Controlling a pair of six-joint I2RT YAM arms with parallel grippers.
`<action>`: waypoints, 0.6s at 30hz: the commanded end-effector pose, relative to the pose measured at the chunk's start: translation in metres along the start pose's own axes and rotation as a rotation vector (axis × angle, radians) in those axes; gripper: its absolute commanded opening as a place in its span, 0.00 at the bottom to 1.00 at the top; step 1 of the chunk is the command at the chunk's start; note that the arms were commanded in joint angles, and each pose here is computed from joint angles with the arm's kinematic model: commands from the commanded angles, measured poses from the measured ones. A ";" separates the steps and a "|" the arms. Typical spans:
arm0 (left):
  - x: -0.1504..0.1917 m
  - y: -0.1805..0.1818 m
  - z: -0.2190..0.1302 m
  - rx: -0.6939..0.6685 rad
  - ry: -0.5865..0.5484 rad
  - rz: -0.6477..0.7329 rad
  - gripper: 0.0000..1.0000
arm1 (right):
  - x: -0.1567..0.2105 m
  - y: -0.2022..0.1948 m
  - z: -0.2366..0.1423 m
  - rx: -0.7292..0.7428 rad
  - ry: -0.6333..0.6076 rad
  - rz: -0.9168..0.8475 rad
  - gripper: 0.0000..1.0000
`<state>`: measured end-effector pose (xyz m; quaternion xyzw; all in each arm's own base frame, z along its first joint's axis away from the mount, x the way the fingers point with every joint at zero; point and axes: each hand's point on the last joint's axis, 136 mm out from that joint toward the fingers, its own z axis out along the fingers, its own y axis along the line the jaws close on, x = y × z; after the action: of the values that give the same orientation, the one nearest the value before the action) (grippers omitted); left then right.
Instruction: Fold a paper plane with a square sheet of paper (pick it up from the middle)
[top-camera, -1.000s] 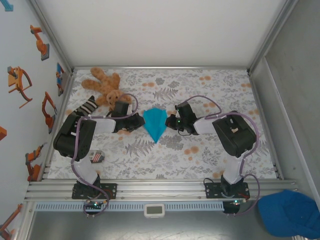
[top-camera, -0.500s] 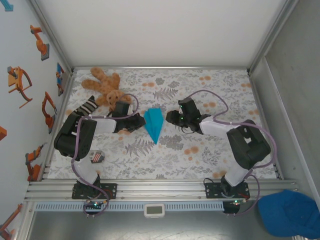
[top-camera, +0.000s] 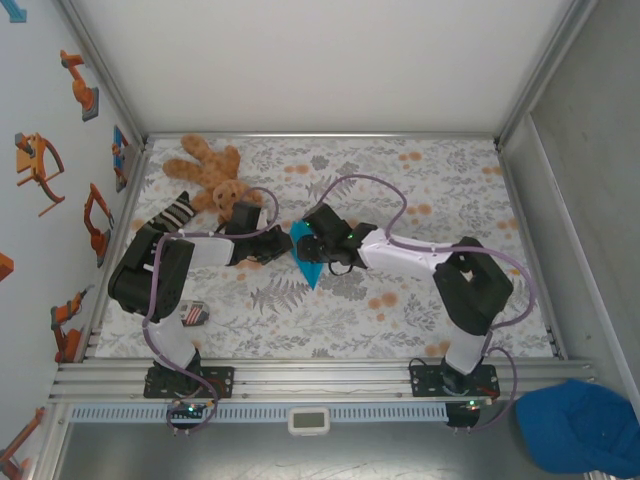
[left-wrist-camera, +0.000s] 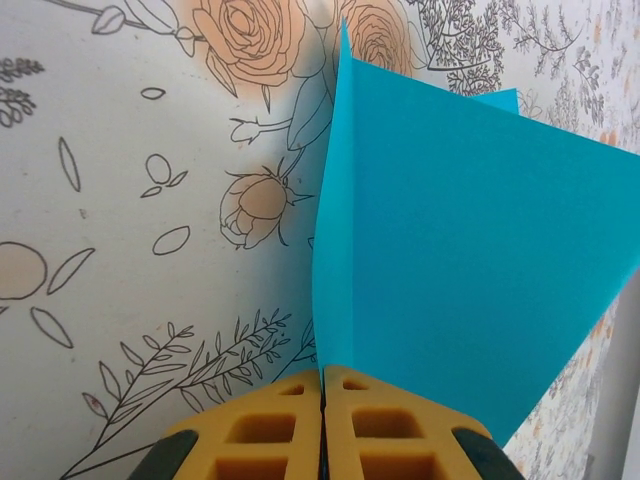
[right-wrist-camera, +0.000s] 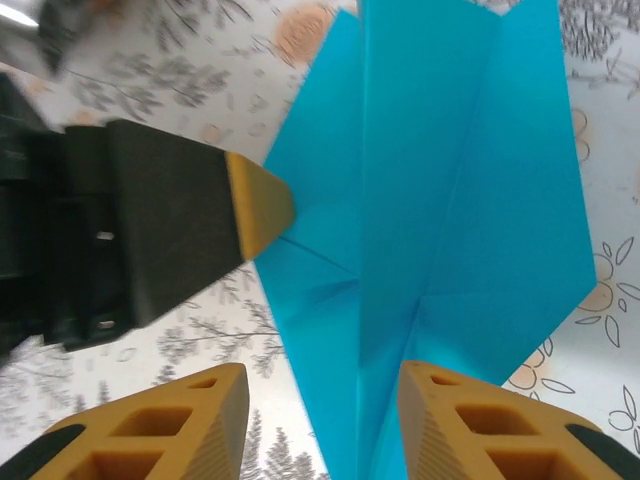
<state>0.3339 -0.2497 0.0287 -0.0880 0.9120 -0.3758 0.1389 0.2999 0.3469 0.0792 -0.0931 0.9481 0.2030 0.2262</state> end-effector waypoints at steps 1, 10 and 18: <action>-0.007 -0.022 -0.008 0.044 -0.019 0.016 0.08 | 0.007 -0.014 0.004 0.095 0.037 -0.011 0.46; -0.008 -0.026 -0.010 0.052 -0.020 0.016 0.08 | 0.017 -0.011 0.020 0.084 0.086 -0.016 0.50; -0.007 -0.029 -0.010 0.058 -0.012 0.017 0.08 | 0.018 0.003 0.030 0.018 0.113 -0.023 0.54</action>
<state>0.3368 -0.2532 0.0386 -0.0868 0.9082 -0.3828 0.1453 0.2932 0.3478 0.0396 -0.1014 0.9652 0.1691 0.1716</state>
